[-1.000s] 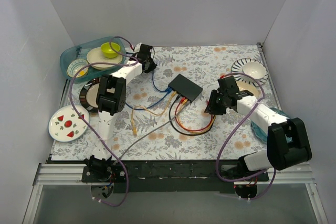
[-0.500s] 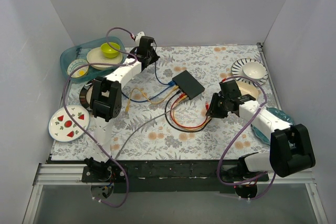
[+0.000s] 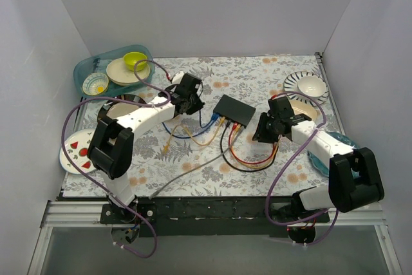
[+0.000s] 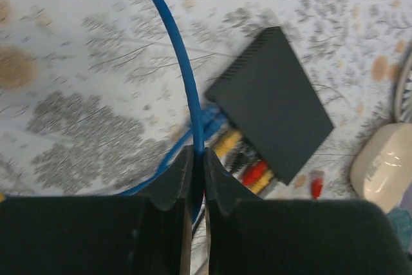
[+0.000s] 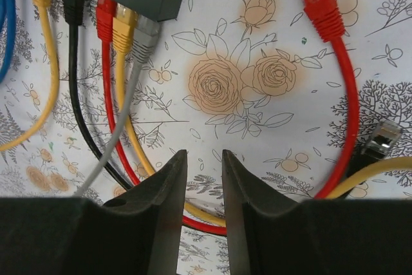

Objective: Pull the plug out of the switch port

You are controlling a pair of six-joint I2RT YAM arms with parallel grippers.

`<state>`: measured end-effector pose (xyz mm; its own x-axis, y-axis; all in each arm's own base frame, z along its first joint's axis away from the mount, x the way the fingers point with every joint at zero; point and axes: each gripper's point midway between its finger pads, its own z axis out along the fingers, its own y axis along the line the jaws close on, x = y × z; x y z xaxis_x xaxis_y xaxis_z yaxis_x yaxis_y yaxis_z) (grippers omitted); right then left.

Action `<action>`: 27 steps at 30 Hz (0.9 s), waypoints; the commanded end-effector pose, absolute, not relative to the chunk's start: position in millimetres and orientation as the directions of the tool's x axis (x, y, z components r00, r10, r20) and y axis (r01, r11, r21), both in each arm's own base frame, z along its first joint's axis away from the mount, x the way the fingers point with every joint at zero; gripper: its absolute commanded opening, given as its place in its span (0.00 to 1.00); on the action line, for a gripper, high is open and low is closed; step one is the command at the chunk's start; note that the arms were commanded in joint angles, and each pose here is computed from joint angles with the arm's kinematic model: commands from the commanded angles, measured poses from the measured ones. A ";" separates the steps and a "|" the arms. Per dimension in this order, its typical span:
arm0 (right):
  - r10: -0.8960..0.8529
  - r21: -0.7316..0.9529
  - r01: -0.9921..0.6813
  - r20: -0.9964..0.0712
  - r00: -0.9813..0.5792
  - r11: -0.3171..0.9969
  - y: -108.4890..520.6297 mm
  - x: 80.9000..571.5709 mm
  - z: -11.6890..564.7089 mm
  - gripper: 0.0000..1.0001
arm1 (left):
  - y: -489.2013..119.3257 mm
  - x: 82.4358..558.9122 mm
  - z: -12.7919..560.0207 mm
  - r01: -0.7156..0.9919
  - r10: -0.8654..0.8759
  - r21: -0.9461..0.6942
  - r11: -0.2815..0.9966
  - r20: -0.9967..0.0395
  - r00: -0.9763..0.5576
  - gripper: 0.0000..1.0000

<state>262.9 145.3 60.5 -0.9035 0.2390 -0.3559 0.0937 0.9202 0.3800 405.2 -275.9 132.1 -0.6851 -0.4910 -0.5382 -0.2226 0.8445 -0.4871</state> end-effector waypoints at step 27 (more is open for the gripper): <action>0.253 0.264 0.137 -0.479 -0.840 0.955 128.2 318.1 80.5 0.36 | -213.0 315.8 228.7 -0.209 -0.515 -0.502 0.840 -0.614 -0.598 0.45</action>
